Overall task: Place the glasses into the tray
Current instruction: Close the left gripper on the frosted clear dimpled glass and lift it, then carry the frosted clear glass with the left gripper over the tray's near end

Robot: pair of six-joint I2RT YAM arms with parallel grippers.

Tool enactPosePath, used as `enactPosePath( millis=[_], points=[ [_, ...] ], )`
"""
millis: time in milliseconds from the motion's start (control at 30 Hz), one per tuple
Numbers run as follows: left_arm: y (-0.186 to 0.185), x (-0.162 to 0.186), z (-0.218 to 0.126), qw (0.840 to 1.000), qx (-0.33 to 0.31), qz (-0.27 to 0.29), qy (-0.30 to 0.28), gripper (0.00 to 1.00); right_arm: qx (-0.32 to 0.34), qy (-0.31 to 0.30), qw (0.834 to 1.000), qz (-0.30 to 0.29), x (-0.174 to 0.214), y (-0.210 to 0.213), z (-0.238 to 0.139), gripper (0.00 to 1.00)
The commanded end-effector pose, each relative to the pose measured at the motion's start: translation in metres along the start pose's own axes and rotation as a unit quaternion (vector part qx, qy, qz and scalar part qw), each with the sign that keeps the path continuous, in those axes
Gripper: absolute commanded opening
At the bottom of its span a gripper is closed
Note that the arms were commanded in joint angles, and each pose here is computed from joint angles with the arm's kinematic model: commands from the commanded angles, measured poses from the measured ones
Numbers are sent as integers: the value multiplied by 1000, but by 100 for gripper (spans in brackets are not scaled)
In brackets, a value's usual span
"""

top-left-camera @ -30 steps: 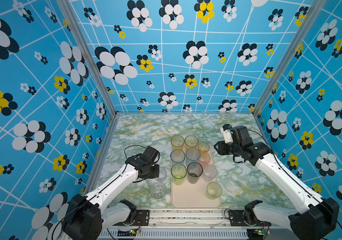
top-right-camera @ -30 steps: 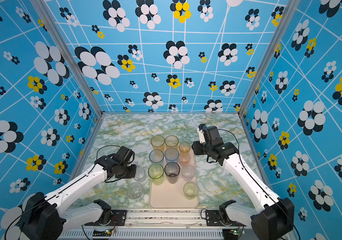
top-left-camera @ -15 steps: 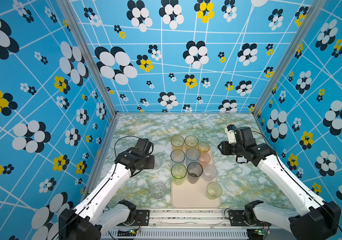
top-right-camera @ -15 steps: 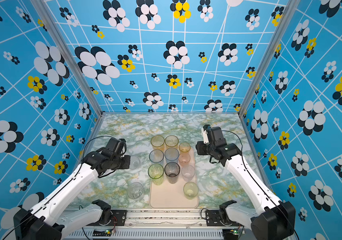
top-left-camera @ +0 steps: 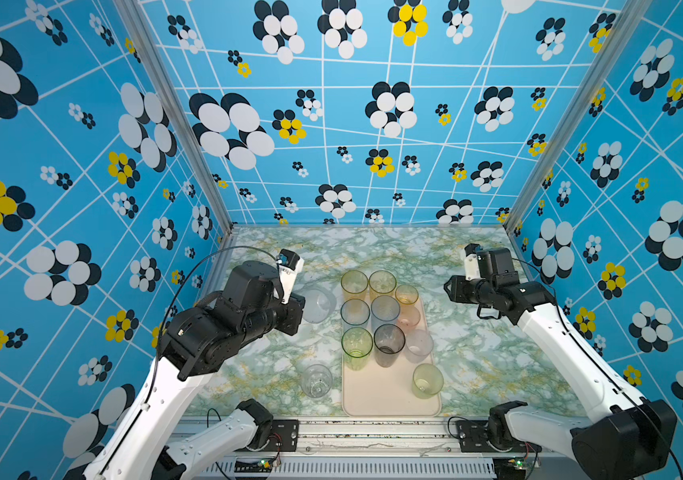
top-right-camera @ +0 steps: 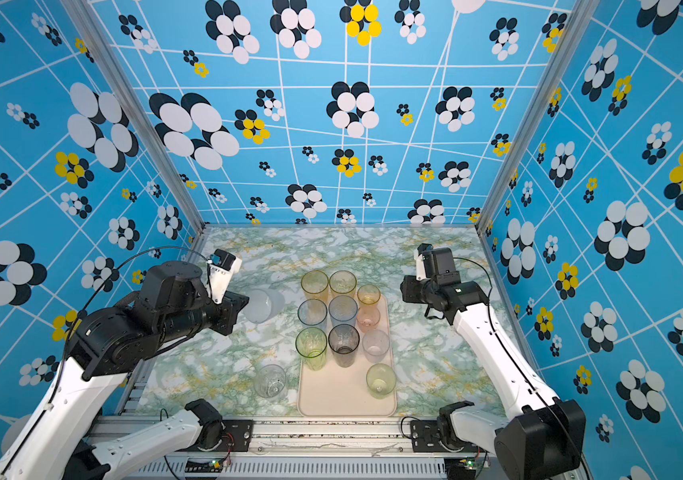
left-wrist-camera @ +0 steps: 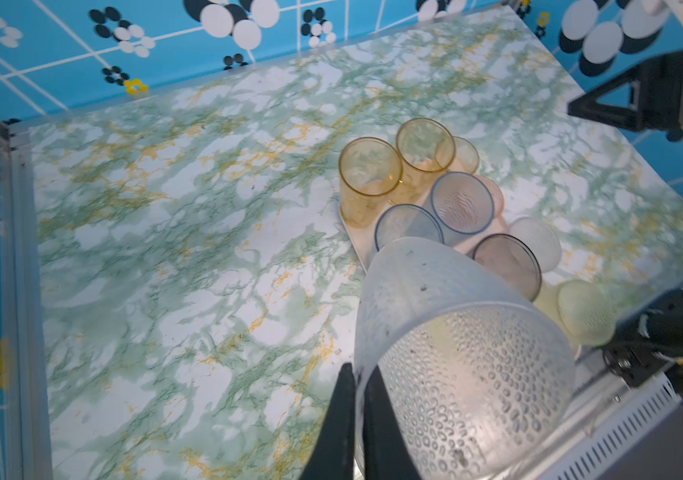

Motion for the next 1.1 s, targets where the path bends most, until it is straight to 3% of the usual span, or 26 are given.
enactPosePath(
  millis=[0,200,367,700,1067],
  points=[
    [-20,9,-12,995,73,59,34,5,-20,-12,1000,17,-13,4,-2,45],
    [-84,13,24,962,147,195,122,5,-42,-4,999,29,-14,8,-2,44],
    [-136,18,74,934,175,261,170,4,-40,-4,999,32,-10,6,-6,44],
    [-178,37,135,922,201,281,177,4,-43,-8,998,36,-7,5,-11,44],
    [-200,67,194,897,184,306,261,4,-48,-4,998,36,-7,6,-9,43]
  ],
)
Point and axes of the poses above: each gripper's point midway between its finger pads, its own z axis out along the fingers, its own y axis along the line the jaws close on, x = y × z, the point moved 10 cm from there along -z, back along the fingers, and after that the axes turned 10 degrees about z, right-handed, at the moved point
